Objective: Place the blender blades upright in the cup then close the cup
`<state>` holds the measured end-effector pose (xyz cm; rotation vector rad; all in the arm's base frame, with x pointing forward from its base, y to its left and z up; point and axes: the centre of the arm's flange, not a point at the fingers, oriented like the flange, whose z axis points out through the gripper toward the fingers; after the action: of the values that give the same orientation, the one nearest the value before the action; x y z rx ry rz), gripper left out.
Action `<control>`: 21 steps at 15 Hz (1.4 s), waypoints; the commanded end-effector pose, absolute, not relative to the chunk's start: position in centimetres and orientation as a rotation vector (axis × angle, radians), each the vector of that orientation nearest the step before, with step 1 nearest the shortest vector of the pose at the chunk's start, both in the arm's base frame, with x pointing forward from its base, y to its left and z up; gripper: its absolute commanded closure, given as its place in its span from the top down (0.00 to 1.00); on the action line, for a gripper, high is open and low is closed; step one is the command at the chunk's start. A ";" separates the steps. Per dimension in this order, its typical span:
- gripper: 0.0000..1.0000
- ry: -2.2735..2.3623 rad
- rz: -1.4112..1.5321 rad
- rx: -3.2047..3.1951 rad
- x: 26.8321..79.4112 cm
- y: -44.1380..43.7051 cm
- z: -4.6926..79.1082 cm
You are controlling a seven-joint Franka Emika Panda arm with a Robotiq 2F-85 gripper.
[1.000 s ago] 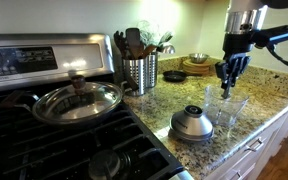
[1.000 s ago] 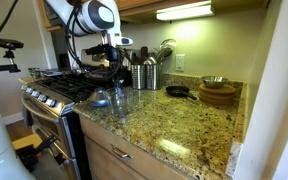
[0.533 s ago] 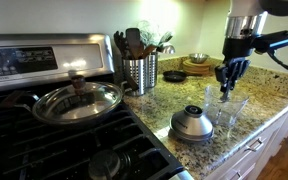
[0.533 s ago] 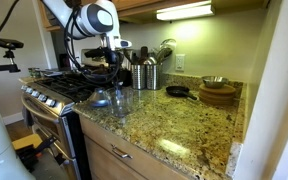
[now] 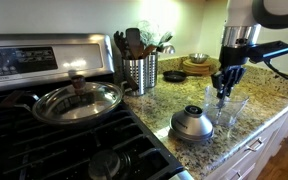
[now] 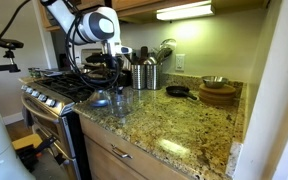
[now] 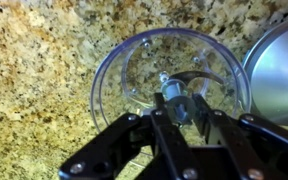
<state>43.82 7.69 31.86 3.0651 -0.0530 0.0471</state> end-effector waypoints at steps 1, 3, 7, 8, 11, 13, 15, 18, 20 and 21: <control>0.14 -0.074 0.066 3.084 43.6 7.7 30.2; 0.14 -0.074 0.064 3.083 43.5 7.7 29.8; 0.14 -0.065 0.078 3.075 43.3 7.7 30.2; 0.14 -0.065 0.081 3.073 43.3 7.7 30.2; 0.13 -0.070 0.065 3.073 43.5 7.5 29.4; 0.14 -0.067 0.052 3.073 43.4 7.4 28.7; 0.56 -0.066 0.058 3.074 43.5 7.4 28.6; 0.68 -0.062 0.060 3.071 43.2 7.4 29.4; 0.81 -0.053 0.074 3.066 42.9 7.5 30.2; 0.87 -0.049 0.084 3.063 42.8 7.6 30.5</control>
<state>43.82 7.66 29.54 3.0725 -0.0482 0.0308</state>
